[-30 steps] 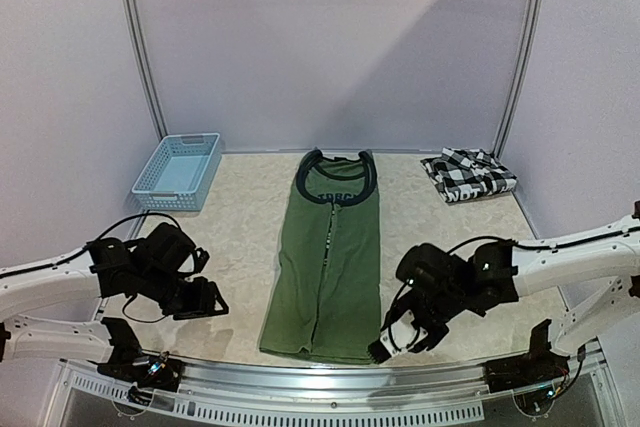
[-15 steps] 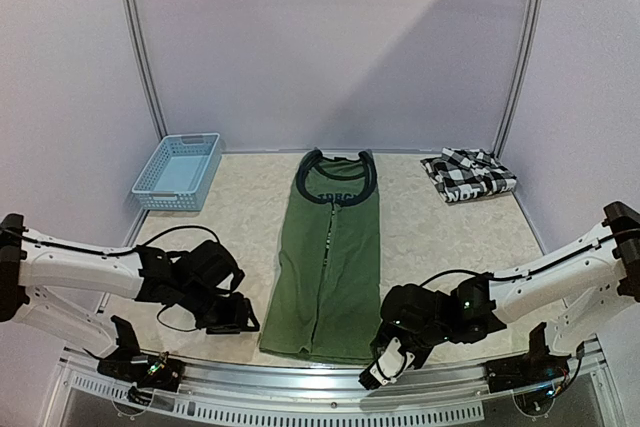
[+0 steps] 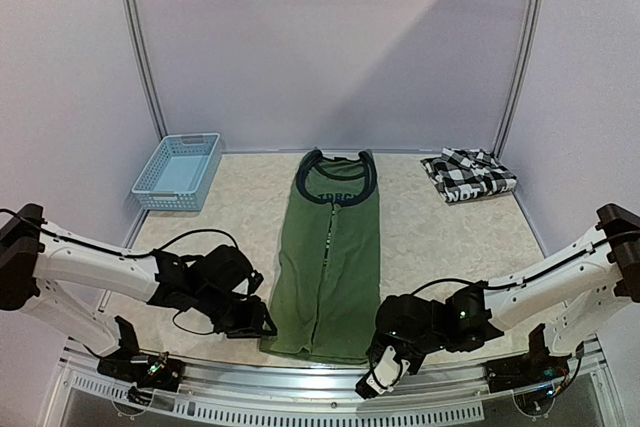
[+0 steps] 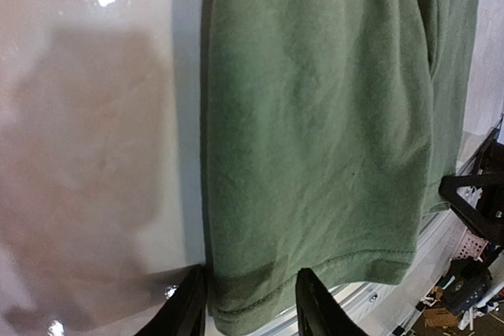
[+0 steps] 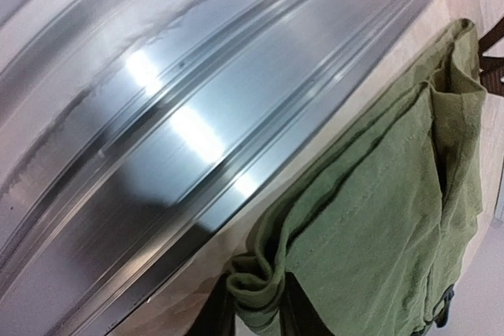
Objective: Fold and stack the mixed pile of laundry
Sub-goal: Pick up the rectangle-folded tank top from the center of the board.
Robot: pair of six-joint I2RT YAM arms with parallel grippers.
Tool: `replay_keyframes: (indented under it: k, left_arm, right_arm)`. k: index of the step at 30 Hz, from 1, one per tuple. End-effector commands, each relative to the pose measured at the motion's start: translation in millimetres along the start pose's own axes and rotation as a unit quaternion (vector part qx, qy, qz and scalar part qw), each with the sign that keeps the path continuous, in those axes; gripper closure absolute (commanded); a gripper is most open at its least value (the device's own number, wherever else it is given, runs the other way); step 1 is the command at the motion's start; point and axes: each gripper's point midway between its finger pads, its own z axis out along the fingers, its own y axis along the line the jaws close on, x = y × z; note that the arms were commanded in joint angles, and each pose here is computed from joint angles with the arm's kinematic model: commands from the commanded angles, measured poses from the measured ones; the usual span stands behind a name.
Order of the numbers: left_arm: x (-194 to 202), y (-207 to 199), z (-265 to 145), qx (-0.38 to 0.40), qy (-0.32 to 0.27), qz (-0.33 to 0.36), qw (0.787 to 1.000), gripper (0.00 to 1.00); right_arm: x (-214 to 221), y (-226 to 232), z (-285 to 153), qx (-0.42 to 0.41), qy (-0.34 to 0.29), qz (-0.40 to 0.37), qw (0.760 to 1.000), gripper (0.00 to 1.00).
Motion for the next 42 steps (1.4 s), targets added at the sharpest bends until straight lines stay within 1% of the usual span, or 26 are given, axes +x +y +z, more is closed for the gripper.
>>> replay_keyframes:
  k: [1, 3, 5, 6, 8, 12, 17, 22, 27, 31, 34, 38, 42]
  left_arm:
    - [22, 20, 5, -0.043, 0.038, -0.004, 0.998, 0.61]
    - [26, 24, 2, -0.053, 0.045, -0.005, 0.998, 0.57]
    - [28, 27, 0, -0.063, 0.050, -0.002, 0.997, 0.53]
    - [29, 27, 0, -0.064, 0.051, -0.002, 0.997, 0.53]
    - [29, 25, 2, -0.063, 0.055, -0.002, 0.997, 0.55]
    - [34, 20, 12, -0.059, 0.074, 0.004, 0.995, 0.67]
    - [35, 14, 17, -0.053, 0.073, 0.007, 0.996, 0.80]
    - [27, -3, 13, -0.040, 0.059, 0.013, 0.997, 1.00]
    - [6, -41, -9, -0.031, 0.025, 0.057, 0.998, 1.00]
    - [-6, -63, -17, -0.022, 0.013, 0.078, 0.997, 1.00]
    - [-10, -71, -16, -0.023, 0.014, 0.083, 0.996, 1.00]
    - [-21, -79, -22, -0.019, -0.005, 0.084, 0.996, 1.00]
    - [-49, -83, -37, -0.028, -0.037, 0.091, 0.995, 1.00]
  right_arm:
    - [3, 22, 3, -0.043, 0.008, 0.000, 0.999, 0.87]
    - [3, 21, 1, -0.042, 0.011, 0.006, 0.999, 0.90]
    - [5, 17, -1, -0.033, 0.016, 0.011, 0.999, 0.90]
    - [6, 16, -1, -0.029, 0.019, 0.011, 0.999, 0.91]
    - [7, 16, -2, -0.026, 0.021, 0.013, 0.999, 0.90]
    - [7, 18, -3, -0.032, 0.022, 0.022, 0.999, 0.96]
    - [11, 19, -12, -0.027, 0.025, 0.033, 0.999, 0.97]
    - [17, 28, -17, -0.029, 0.034, 0.042, 0.998, 0.99]
    - [21, 19, -35, -0.008, 0.027, 0.070, 0.997, 1.00]
    - [27, 3, -50, 0.003, 0.014, 0.124, 0.992, 1.00]
    - [35, -13, -60, 0.019, 0.010, 0.159, 0.987, 1.00]
    - [48, -36, -72, 0.046, 0.007, 0.201, 0.978, 1.00]
    - [64, -53, -81, 0.079, 0.017, 0.228, 0.970, 1.00]
